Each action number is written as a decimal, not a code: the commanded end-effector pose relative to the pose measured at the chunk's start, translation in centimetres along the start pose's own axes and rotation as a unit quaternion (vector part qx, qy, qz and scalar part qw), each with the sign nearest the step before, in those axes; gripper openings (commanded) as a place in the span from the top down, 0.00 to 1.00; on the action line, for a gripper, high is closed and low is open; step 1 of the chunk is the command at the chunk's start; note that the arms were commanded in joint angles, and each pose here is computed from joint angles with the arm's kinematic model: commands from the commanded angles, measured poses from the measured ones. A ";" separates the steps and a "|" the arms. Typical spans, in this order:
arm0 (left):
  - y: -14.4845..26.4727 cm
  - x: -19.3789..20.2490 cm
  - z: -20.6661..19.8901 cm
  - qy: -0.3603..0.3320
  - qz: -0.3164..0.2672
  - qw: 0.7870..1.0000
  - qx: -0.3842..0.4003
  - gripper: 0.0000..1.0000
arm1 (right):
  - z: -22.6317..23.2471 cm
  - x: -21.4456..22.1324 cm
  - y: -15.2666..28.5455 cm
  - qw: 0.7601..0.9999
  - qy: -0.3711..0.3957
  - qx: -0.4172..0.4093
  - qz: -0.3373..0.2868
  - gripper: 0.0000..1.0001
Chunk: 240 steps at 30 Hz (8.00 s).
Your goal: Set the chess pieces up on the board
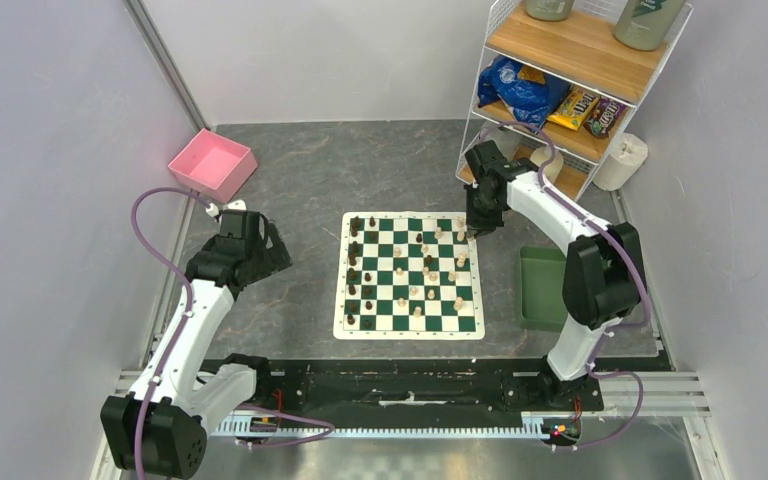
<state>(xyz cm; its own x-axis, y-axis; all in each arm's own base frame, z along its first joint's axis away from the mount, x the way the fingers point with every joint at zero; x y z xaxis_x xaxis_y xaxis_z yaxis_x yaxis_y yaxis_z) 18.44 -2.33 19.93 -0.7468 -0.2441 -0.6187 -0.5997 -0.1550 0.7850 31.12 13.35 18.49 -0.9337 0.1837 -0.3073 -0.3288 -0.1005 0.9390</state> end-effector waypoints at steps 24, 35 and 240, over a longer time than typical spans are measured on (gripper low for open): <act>0.8 -1.2 0.1 -0.004 -0.024 1.000 -0.002 0.00 | 0.3 0.4 -4.8 0.999 -0.006 -0.012 0.042 0.88; 0.9 -1.2 0.1 -0.004 -0.025 1.000 -0.001 0.00 | 0.4 0.4 -5.3 0.999 -0.003 -0.019 0.047 0.86; 0.5 -1.1 -0.2 -0.005 -0.012 1.000 0.006 0.01 | 4.0 8.3 8.8 0.994 0.089 -0.043 -0.043 0.88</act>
<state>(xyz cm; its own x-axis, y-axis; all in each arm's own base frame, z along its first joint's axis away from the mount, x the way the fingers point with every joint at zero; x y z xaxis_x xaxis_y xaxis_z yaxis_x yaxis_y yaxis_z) 18.52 -2.36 19.75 -0.7536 -0.2433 -0.6107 -0.5914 -0.1546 0.7914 20.37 18.36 20.05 -0.9521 0.0347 -0.3039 -0.3056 -0.1448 0.9411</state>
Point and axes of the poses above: each gripper's point midway between its finger pads, its own y axis back along the fingers, its own z axis along the line the jaws close on, x = y × z, the point moved 9 cm from there along y, back along the fingers, and after that the axes turned 7 degrees about -y, right-handed, at the moved point
